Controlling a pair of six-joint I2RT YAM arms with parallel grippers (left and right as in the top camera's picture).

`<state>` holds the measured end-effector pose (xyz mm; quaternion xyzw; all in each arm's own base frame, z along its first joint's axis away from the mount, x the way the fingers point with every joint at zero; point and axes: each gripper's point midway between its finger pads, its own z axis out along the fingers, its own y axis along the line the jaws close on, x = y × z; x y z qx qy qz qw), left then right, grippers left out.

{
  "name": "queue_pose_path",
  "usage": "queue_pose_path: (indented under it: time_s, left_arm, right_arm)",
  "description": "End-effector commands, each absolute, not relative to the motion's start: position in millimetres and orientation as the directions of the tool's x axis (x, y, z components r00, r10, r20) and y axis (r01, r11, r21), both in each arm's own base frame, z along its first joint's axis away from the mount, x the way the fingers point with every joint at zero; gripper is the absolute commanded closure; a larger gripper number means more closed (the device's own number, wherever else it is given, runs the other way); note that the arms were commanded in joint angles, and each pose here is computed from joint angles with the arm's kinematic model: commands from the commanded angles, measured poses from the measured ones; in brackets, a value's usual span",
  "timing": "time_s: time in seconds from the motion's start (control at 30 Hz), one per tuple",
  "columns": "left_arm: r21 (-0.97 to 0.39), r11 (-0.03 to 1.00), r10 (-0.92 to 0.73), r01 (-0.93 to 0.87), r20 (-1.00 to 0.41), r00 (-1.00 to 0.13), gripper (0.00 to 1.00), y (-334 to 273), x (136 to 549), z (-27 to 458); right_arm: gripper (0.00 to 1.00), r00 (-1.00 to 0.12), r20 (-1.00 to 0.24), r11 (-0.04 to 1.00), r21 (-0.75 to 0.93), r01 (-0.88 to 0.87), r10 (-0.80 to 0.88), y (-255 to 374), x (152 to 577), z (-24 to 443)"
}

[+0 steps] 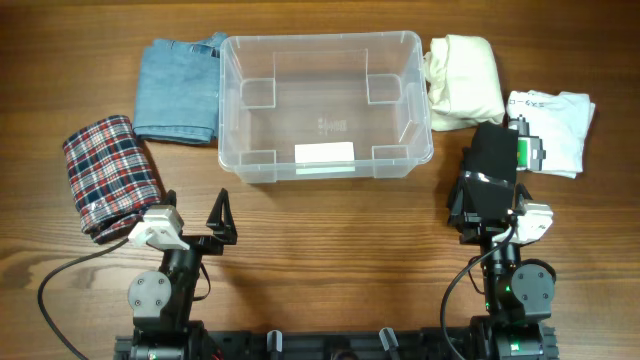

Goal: Pack container
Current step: 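Reach the left gripper to the folded plaid shirt and grasp it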

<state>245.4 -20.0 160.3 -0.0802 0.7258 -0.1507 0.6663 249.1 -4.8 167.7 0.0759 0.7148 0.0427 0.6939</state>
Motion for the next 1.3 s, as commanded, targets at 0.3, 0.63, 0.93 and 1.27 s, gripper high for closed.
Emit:
queue_pose_path:
  time_s: [0.3,0.63,0.93,1.27]
  left_arm:
    - [-0.337,0.939,-0.33,0.066,-0.939,-0.098,0.0,-16.6,245.7,157.7]
    - [-0.337,0.939,-0.33,0.066,-0.939,-0.098,0.0,-16.6,245.7,157.7]
    - [-0.337,0.939,-0.33,0.066,-0.939,-0.098,0.0,-16.6,245.7,157.7]
    - [-0.337,0.94,-0.331,0.056,-0.938,-0.099,0.0,-15.0,245.9,156.7]
  right_arm:
    - [0.0,-0.033,-0.987,0.988,0.154,0.029,0.155,-0.7,249.8,166.8]
    - [0.0,-0.033,-0.987,0.988,0.154,0.029,0.155,-0.7,249.8,166.8]
    - [0.0,-0.033,-0.987,0.988,0.154,0.029,0.155,-0.7,249.8,166.8]
    - [0.0,-0.033,-0.987,0.988,0.154,0.029,0.155,-0.7,249.8,166.8]
